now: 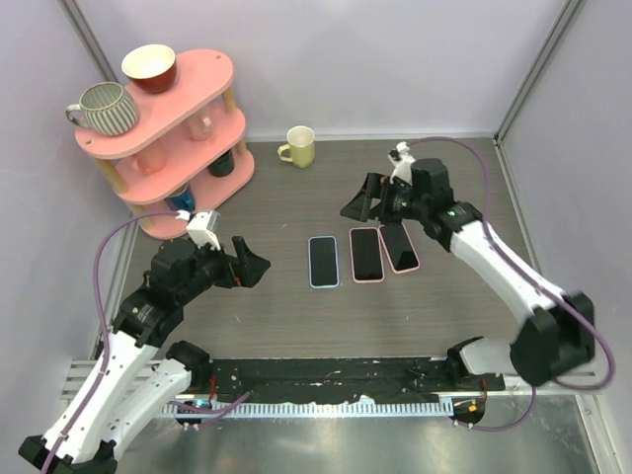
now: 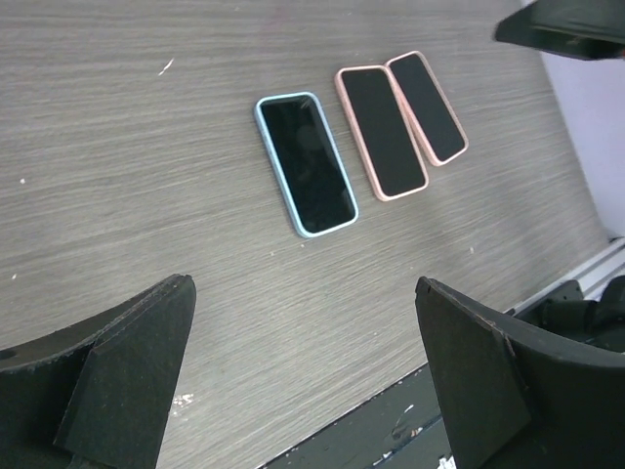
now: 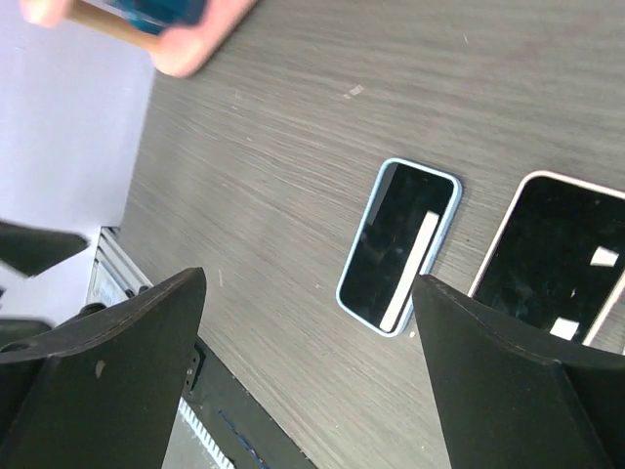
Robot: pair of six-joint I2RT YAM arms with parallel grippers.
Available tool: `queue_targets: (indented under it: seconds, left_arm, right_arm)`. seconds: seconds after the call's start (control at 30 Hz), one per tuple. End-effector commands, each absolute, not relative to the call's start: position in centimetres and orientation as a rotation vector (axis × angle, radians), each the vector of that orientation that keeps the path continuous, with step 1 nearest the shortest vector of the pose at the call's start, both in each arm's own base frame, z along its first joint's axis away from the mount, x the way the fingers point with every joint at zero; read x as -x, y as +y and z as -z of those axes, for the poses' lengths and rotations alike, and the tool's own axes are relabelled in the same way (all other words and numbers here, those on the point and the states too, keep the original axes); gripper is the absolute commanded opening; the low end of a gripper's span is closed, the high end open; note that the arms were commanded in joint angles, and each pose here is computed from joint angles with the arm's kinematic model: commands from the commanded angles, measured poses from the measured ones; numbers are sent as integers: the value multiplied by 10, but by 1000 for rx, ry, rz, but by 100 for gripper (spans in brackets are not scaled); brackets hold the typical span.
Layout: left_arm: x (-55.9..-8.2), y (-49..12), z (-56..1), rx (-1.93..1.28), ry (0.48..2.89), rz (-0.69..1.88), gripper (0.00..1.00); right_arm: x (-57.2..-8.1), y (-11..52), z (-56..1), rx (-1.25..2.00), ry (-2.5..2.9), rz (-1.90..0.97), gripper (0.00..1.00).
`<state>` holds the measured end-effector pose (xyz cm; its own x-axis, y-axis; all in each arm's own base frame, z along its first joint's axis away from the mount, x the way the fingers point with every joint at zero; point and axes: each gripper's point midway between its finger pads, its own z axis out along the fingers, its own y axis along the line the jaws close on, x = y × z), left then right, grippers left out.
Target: Put the phone into the phone case
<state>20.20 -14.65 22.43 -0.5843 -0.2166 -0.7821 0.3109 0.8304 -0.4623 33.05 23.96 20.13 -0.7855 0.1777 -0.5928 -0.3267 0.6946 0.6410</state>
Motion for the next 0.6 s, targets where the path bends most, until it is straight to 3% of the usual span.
queue_targets:
  seconds: [0.0,0.3,0.57]
  left_arm:
    - [-198,-155,-254,-91,1927,822,100]
    - [-194,-151,-272,-64,1817,858,100]
    - [-189,-154,-281,-76,1788,891,100]
  right_arm:
    - [-283,210,-232,164,2213,-902,94]
    - [-221,142,-282,-1,2063,-707,96]
    - [-221,95,-264,-156,1999,-470,97]
